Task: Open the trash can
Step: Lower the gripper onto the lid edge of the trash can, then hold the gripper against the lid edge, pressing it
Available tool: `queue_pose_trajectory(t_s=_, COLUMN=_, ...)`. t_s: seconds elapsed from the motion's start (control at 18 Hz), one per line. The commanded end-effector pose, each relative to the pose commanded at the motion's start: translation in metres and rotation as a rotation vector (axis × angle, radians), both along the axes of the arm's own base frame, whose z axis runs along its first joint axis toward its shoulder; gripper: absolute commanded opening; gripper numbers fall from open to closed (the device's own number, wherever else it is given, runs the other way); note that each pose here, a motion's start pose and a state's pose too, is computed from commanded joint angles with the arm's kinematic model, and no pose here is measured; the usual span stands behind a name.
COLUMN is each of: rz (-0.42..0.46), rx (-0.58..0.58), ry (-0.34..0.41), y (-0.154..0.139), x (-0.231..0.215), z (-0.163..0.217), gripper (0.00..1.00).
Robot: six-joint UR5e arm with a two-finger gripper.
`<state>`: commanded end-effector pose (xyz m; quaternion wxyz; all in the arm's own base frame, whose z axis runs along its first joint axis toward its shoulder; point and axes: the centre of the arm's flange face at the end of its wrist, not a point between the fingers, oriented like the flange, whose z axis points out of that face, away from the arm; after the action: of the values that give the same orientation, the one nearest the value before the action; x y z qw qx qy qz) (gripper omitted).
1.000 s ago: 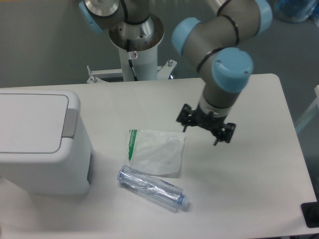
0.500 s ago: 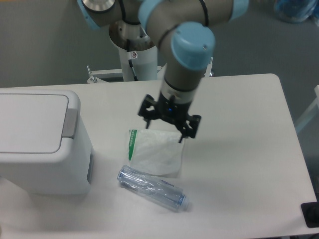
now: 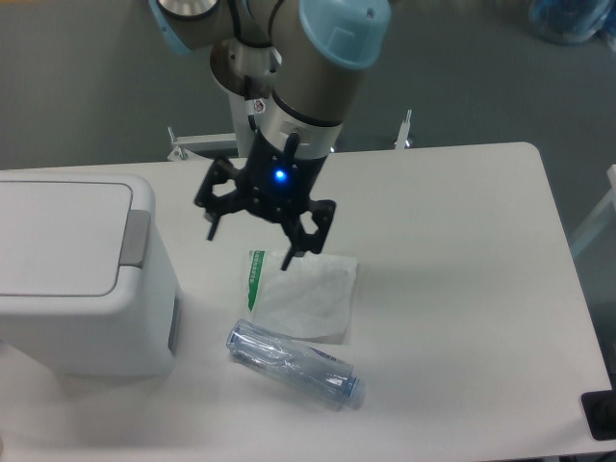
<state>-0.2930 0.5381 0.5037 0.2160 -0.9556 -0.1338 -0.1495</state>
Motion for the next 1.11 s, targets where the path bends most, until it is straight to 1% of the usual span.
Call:
queue_pose_trajectory(t_s=0.06, rz=-0.004, rx=-0.004, ry=-0.01, y=0.009, x=0.015, z=0.001, gripper=1.0)
queue_pose_trajectory(t_s=0.22, rz=0.016, rx=-0.014, ry=-0.028, y=0.013, x=0.02, z=-0.002, gripper=1.0)
queue_pose_trajectory(t_s=0.39, rz=0.007, rx=-0.025, ry=-0.041, y=0.016, x=0.029, z=-0.009, gripper=1.0)
queue_pose_trajectory(t_s=0.56, rz=0.01, rx=-0.028, ry=-0.045, y=0.014, x=0.032, z=-0.009, gripper=1.0)
queue_pose_trajectory(t_s=0.78, rz=0.025, rx=-0.055, ry=-0.058, y=0.012, x=0.032, z=-0.022, gripper=1.0)
queue_pose_trajectory(t_s=1.11, rz=0.025, rx=-0.062, ry=-0.059, y=0.013, x=0.032, z=-0.025, gripper=1.0)
